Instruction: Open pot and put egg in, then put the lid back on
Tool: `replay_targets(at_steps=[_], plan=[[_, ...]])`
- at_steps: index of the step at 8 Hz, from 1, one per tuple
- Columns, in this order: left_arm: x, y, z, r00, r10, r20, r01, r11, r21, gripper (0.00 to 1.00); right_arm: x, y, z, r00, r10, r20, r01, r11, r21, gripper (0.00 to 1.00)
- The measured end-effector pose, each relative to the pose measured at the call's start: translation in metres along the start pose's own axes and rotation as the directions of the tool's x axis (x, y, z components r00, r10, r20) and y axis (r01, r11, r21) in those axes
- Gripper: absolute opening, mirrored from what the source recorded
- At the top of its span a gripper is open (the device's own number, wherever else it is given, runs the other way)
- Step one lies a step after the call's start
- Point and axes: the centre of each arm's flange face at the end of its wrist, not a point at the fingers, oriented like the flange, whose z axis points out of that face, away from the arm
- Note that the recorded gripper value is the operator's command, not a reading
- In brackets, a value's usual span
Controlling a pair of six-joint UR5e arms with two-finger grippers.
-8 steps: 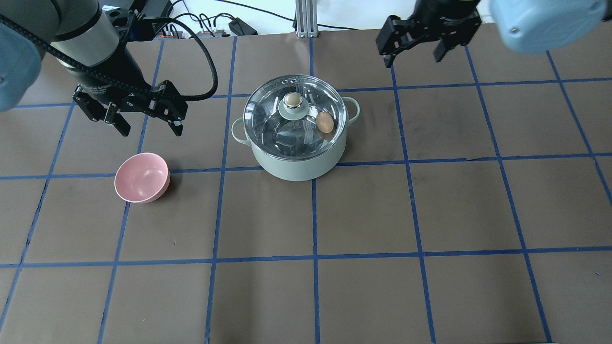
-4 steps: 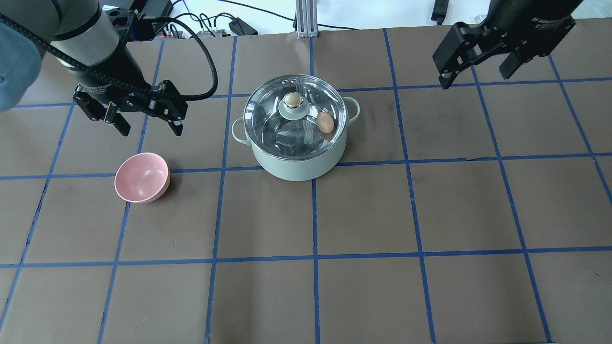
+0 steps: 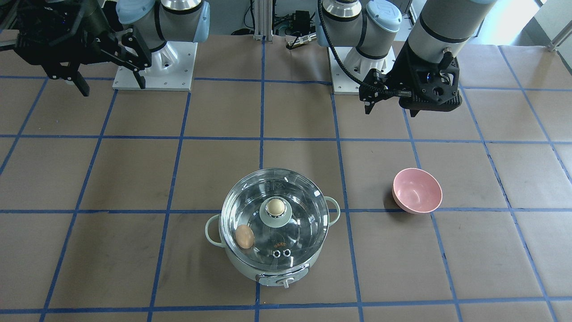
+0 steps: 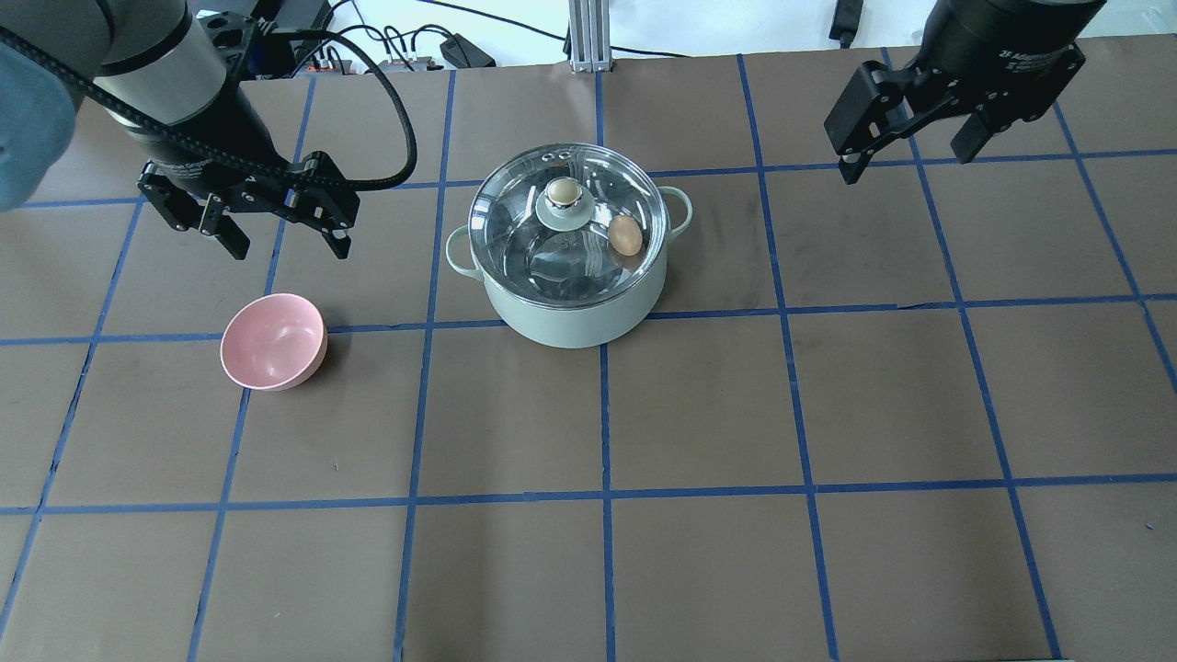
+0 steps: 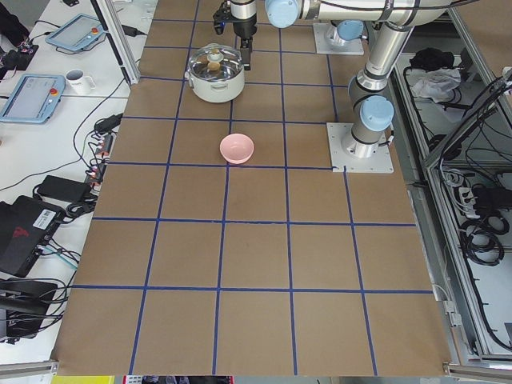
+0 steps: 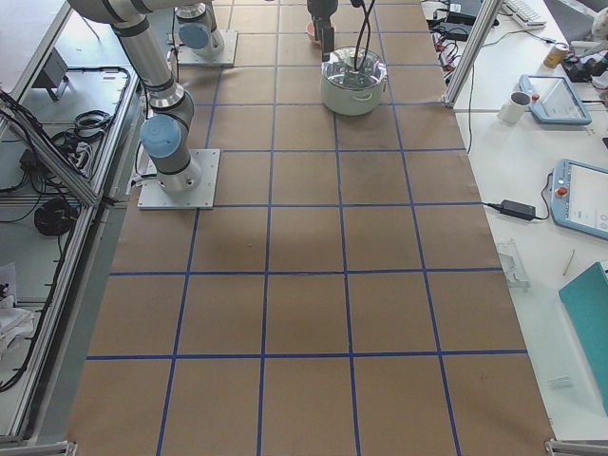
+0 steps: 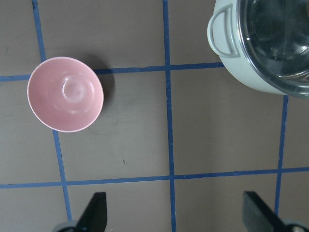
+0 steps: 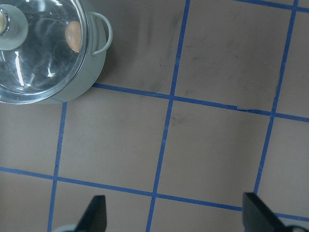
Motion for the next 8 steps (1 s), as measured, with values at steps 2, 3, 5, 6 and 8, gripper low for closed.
replay_targets(at_steps=[2,3,5,6,8], plan=[[0.0,0.0004,-0.0012,1.0,0.0,0.001,0.0,1.0,0.002,1.0,-0.0068,-0.0026,0.0033,1.0,0.006,-0.008,-0.006,1.0,0.002,1.0],[-0.0007,0.0009,-0.0023,1.0,-0.001,0.002,0.001,1.0,0.004,1.0,-0.0092,-0.0029,0.0046,1.0,0.007,-0.009,-0.007,1.0,0.0,1.0],[-0.0019,0.0007,-0.0024,1.0,-0.002,0.002,0.002,1.0,0.004,1.0,-0.01,-0.004,0.0063,1.0,0.002,-0.009,-0.002,1.0,0.0,1.0],[-0.0019,0.0005,-0.002,1.0,-0.002,0.002,0.002,1.0,0.004,1.0,-0.0099,-0.0042,0.007,1.0,-0.002,-0.01,0.002,1.0,-0.001,1.0],[-0.0028,0.0002,-0.0015,1.0,-0.004,0.003,0.004,1.0,0.002,1.0,-0.0086,-0.0045,0.0077,1.0,-0.004,-0.012,0.004,1.0,-0.002,1.0]])
